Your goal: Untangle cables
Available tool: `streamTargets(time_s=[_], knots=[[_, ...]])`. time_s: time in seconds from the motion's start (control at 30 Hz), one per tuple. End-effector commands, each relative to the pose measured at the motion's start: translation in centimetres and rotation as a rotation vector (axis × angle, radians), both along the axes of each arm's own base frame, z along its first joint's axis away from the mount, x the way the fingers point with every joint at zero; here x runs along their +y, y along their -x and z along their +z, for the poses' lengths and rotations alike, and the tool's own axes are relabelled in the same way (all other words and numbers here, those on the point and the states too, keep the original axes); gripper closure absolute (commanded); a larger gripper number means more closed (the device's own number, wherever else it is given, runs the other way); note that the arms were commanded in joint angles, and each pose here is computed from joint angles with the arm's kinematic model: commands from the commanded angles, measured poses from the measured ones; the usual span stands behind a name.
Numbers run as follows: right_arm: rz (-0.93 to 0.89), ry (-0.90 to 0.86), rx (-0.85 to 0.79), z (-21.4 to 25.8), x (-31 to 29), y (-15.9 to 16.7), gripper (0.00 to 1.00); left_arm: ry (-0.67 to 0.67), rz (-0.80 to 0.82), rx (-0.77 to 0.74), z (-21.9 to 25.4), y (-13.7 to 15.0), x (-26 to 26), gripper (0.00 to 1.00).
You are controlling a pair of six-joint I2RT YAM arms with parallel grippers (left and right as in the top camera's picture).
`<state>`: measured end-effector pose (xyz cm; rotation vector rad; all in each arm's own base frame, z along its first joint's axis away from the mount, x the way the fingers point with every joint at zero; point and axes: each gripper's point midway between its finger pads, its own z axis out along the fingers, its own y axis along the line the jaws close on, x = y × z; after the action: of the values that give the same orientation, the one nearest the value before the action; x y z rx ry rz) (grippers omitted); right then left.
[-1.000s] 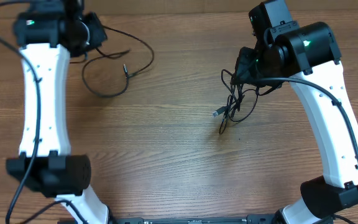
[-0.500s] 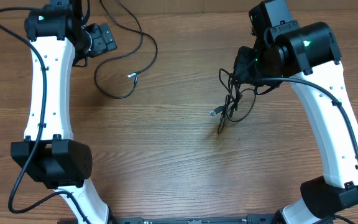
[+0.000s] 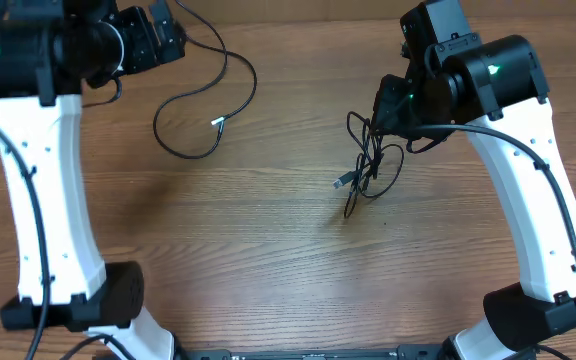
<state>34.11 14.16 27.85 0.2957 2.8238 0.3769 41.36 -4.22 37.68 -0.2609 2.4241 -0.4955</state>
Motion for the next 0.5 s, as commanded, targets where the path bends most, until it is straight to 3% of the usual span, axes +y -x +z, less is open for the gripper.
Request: streamTargets(time_s=[0.0, 0.47], knots=[[0.013, -0.026, -0.019, 0.7, 0.4, 0.1, 0.96, 0.101, -0.136, -0.053, 2.7, 2.4, -2.6, 0.00], [0.143, -0.254, 0.002, 2.3, 5.2, 1.1, 0.96, 0.159, -0.462, 0.046, 1.9, 8.5, -8.8, 0.00]])
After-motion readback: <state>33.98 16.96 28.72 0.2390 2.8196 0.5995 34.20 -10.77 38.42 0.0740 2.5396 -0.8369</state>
